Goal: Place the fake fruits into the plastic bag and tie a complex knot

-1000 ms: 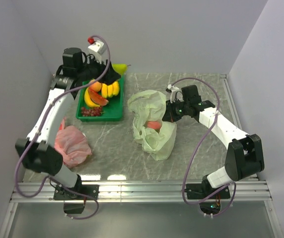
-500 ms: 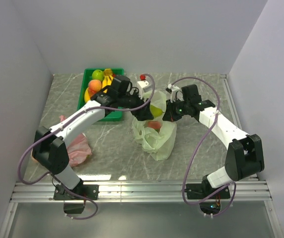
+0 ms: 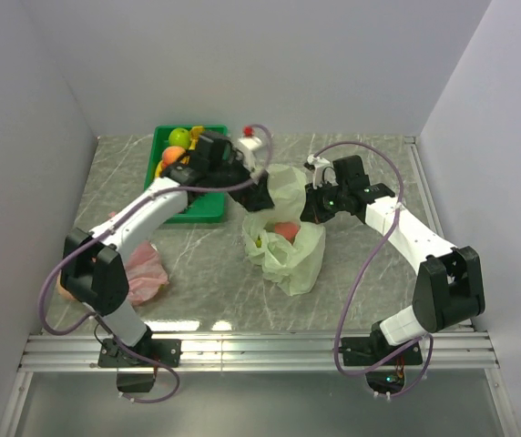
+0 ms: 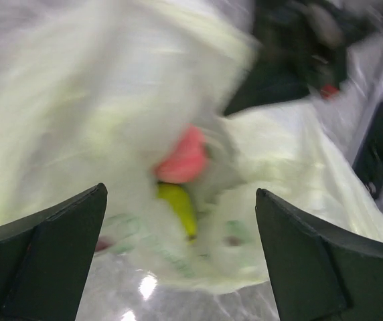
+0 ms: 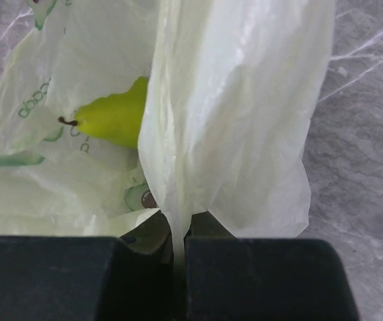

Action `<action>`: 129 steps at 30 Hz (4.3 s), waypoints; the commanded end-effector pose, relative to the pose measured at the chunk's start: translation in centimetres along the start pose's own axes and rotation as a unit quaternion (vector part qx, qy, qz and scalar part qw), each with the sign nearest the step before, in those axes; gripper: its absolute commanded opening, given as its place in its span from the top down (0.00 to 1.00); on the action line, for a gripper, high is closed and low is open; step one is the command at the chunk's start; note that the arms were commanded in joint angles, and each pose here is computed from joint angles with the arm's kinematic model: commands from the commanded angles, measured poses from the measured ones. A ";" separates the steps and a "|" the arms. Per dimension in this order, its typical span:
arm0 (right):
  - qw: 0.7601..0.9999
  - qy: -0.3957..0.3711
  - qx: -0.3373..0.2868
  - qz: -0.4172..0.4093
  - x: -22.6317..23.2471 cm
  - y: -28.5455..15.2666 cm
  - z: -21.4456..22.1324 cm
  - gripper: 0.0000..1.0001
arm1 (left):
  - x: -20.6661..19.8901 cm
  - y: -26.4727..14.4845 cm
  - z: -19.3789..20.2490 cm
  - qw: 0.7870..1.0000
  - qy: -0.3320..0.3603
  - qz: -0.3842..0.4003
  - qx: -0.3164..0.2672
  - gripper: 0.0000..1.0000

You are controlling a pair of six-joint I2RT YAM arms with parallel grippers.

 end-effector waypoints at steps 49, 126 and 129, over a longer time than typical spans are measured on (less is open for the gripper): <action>1.000 -0.022 -0.018 0.006 0.1 -0.8 -1.0 1.00 | 31.5 -8.1 6.1 0.746 -0.363 -0.557 -0.041 0.68; 1.000 0.014 -0.020 0.010 -1.4 -2.2 -1.0 1.00 | 35.3 -5.2 -6.5 0.939 -0.008 -0.303 -0.164 0.01; 1.000 0.016 -0.016 0.008 -1.5 -2.0 -0.8 1.00 | 36.0 -4.4 -5.8 0.944 -0.010 -0.285 -0.163 0.01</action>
Point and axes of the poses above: each gripper's point midway between its finger pads, its own y axis out along the fingers, its own x axis along the line the jaws close on, z = x × y, the point moved 4 cm from there along -y, back along the fingers, and after that the axes turned 1 degree about -y, right-handed, at the moved point
